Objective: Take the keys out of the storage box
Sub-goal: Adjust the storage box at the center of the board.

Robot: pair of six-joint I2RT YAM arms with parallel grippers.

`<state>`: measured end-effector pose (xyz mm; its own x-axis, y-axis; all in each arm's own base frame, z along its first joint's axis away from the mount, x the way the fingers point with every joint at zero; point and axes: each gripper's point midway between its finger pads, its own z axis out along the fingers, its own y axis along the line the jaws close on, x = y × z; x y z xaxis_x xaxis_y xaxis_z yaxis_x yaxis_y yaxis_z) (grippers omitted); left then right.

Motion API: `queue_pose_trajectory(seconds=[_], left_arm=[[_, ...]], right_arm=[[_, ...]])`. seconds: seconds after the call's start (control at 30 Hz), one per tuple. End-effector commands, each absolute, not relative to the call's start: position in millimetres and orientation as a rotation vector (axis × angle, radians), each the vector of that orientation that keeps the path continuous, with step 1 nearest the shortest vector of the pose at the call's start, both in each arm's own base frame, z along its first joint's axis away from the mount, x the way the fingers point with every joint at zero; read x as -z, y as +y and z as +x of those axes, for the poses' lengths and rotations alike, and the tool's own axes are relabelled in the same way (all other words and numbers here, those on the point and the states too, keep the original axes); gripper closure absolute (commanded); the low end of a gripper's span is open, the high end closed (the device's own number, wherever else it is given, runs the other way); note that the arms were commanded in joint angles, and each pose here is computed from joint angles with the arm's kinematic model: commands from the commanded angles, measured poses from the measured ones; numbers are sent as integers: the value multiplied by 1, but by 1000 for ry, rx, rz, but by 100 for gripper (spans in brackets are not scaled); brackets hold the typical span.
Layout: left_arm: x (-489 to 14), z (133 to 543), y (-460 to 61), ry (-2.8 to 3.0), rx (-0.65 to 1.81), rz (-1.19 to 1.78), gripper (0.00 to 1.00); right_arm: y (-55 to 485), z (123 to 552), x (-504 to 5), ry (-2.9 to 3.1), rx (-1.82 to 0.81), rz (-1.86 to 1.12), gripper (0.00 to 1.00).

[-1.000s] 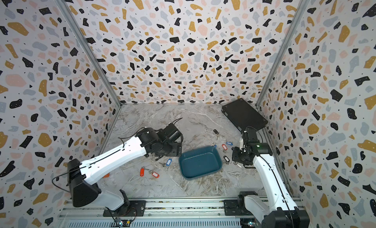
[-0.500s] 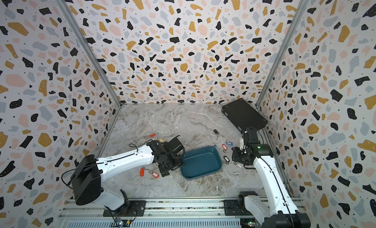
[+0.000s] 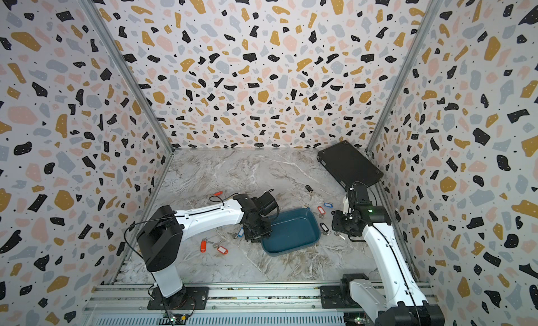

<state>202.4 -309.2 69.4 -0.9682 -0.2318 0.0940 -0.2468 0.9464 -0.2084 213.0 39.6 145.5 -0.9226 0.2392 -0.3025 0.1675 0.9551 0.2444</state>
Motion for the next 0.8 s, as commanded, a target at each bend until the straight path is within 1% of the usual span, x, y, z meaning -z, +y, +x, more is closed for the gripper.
queue_pose_trajectory(seconds=[0.0,0.03,0.07,0.13,0.23,0.27,0.4,0.5,0.57,0.67,0.77], left_arm=[[-90,213,-301,-3129,-250,99,84],[-94,218,-299,-3153,-229,27,94],[-99,224,-298,-3178,-220,-69,100],[-106,235,-299,-3186,-202,-315,100],[-105,248,-282,-3126,4,-586,100],[-100,251,-280,-3088,26,-633,100],[-81,252,-297,-2992,-109,-730,100],[-74,253,-310,-2939,-195,-904,100],[-71,257,-312,-2889,-189,-1082,100],[-67,270,-306,-2838,-82,-1326,100],[-64,286,-298,-2766,77,-1521,100]], right_arm=[[40,209,-146,2784,-302,282,56],[40,209,-146,2787,-302,283,56],[40,209,-145,2789,-302,284,56],[40,209,-145,2792,-301,283,56],[40,209,-143,2802,-300,285,56],[40,210,-142,2803,-299,286,56],[40,210,-140,2815,-292,289,56],[39,209,-141,2817,-290,291,56],[40,209,-140,2822,-291,290,56],[40,209,-138,2835,-295,292,56],[41,209,-137,2844,-296,290,56]])
